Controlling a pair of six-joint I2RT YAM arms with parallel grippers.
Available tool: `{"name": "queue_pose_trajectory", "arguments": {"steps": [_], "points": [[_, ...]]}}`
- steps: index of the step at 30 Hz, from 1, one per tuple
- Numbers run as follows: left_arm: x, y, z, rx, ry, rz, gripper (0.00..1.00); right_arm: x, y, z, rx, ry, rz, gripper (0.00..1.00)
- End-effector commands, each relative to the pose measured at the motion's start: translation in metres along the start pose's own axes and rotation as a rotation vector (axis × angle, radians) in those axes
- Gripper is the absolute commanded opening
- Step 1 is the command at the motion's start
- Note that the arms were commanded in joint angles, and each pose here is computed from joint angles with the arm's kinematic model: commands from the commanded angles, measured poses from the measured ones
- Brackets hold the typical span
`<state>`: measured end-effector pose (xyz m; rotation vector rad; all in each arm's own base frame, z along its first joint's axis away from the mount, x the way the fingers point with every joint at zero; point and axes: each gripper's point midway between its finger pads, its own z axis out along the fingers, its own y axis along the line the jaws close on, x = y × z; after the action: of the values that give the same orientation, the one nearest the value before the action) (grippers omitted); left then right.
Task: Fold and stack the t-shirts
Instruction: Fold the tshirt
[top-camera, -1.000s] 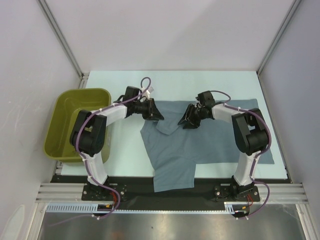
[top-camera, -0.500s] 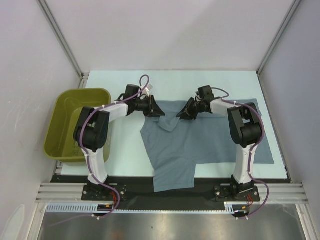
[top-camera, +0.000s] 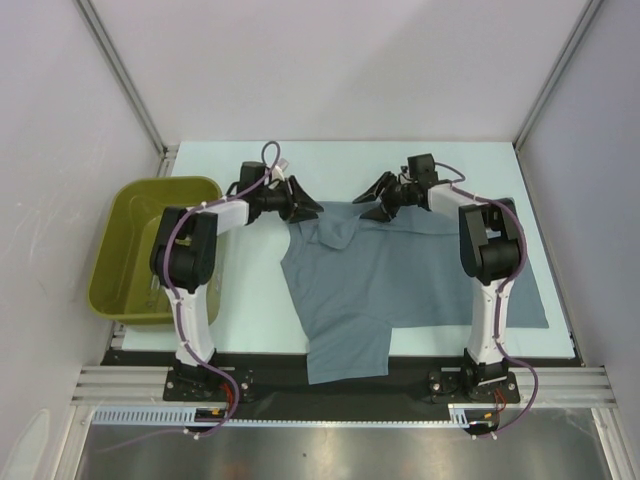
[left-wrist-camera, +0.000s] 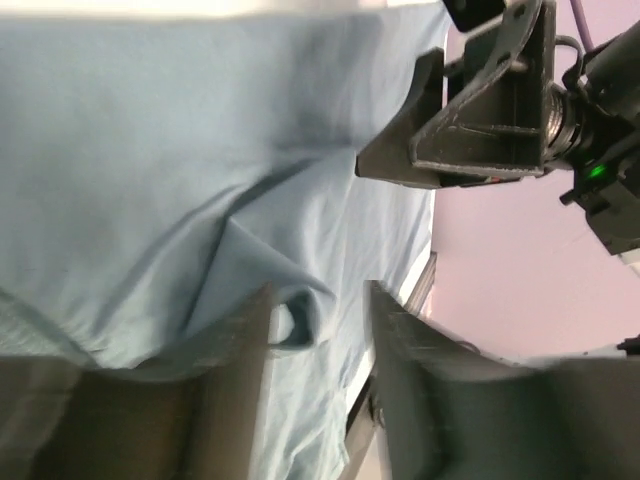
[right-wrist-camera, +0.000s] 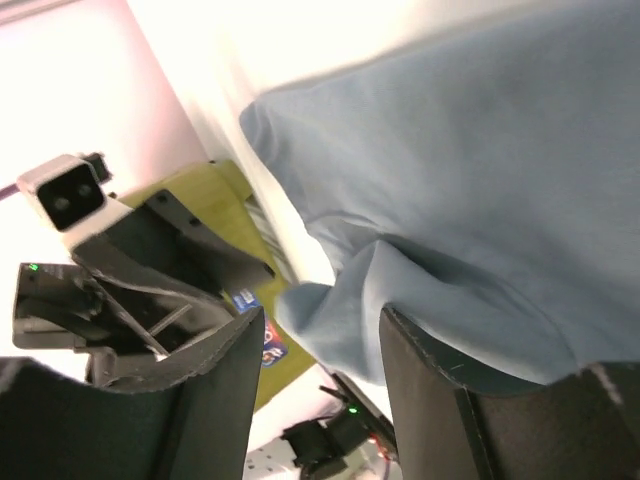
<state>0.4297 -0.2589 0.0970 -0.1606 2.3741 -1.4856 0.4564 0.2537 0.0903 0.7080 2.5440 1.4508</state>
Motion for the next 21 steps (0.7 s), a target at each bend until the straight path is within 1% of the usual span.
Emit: {"name": "queue_pose_trajectory", "arguments": {"steps": [1,2,3,4,7,8,9,10,11,12,14,16,18,21], "points": [[-0.02,-0.021,-0.007,0.033,-0.03,0.019,0.52,0.015,0.012,-0.022,0.023,0.04,-0.095,0.56],[-0.021,-0.022,-0.008,0.034,-0.028,0.025,0.55,0.021,0.005,-0.026,0.051,0.054,-0.089,0.56],[-0.02,-0.024,-0.009,0.036,-0.023,0.04,0.56,0.025,0.005,-0.031,0.053,0.052,-0.141,0.56],[-0.018,-0.022,-0.009,0.03,-0.017,0.039,0.59,0.029,-0.003,-0.031,0.073,0.052,-0.15,0.55],[-0.012,-0.019,-0.013,0.007,0.001,0.057,0.59,0.043,-0.018,-0.027,0.133,0.077,-0.207,0.53],[-0.009,-0.022,-0.014,0.013,0.008,0.104,0.58,0.049,-0.023,-0.025,0.156,0.087,-0.211,0.51],[-0.005,-0.025,-0.019,0.003,0.017,0.119,0.58,0.05,-0.025,-0.024,0.168,0.086,-0.221,0.49],[0.003,-0.024,-0.022,-0.015,0.036,0.118,0.58,0.052,-0.028,-0.023,0.177,0.081,-0.231,0.45],[0.007,-0.024,-0.024,-0.025,0.04,0.157,0.58,0.054,-0.031,-0.02,0.177,0.086,-0.237,0.43],[0.01,-0.033,-0.03,-0.023,0.033,0.184,0.56,0.062,-0.03,-0.015,0.174,0.102,-0.251,0.42],[0.027,-0.029,-0.032,-0.023,0.062,0.183,0.56,0.065,-0.037,-0.009,0.19,0.111,-0.267,0.44],[0.046,-0.033,-0.031,0.002,0.094,0.19,0.56,0.066,-0.044,-0.002,0.215,0.108,-0.292,0.48],[0.06,-0.036,-0.025,0.019,0.12,0.209,0.62,0.062,-0.054,0.004,0.239,0.108,-0.309,0.49],[0.07,-0.036,-0.016,0.025,0.15,0.232,0.68,0.056,-0.058,0.009,0.249,0.1,-0.336,0.49]]}}
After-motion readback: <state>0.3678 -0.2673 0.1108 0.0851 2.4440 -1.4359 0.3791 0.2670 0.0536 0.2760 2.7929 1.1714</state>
